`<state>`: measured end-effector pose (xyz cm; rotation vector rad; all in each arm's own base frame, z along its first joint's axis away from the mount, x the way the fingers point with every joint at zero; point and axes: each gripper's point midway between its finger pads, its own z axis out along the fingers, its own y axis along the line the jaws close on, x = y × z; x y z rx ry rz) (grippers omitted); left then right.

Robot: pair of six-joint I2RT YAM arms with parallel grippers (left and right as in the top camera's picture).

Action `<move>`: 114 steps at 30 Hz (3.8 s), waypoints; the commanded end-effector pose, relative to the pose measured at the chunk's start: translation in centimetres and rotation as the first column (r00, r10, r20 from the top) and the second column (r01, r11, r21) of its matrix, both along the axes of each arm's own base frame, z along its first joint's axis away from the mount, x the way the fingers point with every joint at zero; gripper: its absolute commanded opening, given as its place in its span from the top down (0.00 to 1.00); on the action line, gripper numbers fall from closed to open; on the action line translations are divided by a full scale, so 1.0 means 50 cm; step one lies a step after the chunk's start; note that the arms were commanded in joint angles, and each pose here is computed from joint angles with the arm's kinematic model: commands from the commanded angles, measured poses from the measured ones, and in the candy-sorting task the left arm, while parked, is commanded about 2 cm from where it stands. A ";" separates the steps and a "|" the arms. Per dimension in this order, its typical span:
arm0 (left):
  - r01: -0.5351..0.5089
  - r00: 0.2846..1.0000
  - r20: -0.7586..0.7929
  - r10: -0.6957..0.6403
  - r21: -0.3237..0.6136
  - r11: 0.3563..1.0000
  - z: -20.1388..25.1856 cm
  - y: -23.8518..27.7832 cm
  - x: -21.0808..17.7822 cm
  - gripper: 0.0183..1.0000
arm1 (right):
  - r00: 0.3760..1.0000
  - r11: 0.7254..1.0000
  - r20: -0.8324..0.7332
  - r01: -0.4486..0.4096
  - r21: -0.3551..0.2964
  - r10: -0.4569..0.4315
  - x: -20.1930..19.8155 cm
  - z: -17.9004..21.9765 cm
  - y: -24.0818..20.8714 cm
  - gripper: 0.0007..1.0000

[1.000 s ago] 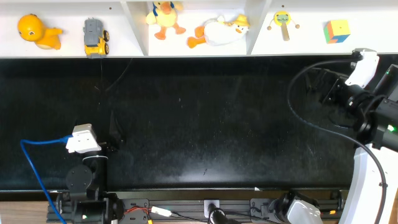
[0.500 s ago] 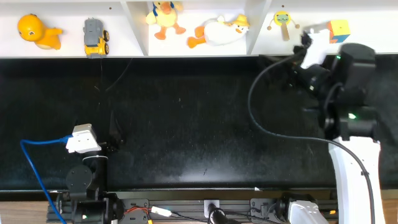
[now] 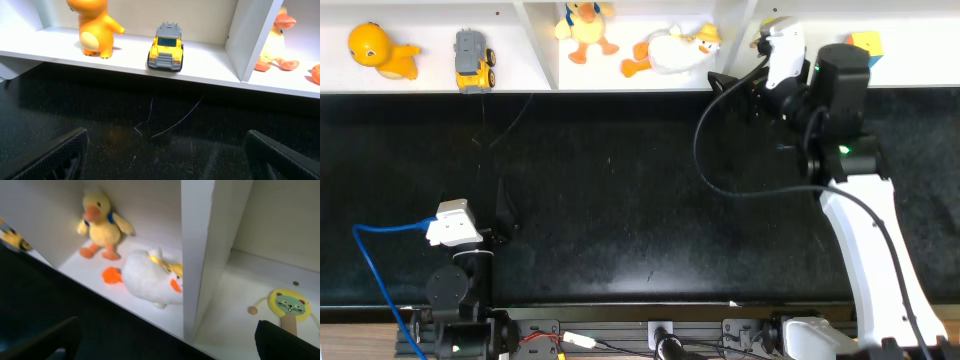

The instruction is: Store Toys

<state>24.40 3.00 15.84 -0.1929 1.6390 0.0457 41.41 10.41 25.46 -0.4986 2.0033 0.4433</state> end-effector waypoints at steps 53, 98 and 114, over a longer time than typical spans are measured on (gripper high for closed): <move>0.015 1.000 0.003 -0.016 0.017 1.000 -0.002 -0.005 0.000 0.00 | 0.800 0.885 0.380 0.425 0.188 -0.465 -0.334 -0.174 -0.175 0.00; 0.015 1.000 0.003 -0.016 0.017 1.000 -0.002 -0.005 0.000 0.00 | 0.761 0.814 0.307 0.482 0.322 -0.572 -0.335 -0.165 -0.197 0.00; 0.015 1.000 0.003 -0.016 0.017 1.000 -0.002 -0.005 0.000 0.00 | 0.761 0.814 0.307 0.482 0.322 -0.572 -0.335 -0.165 -0.197 0.00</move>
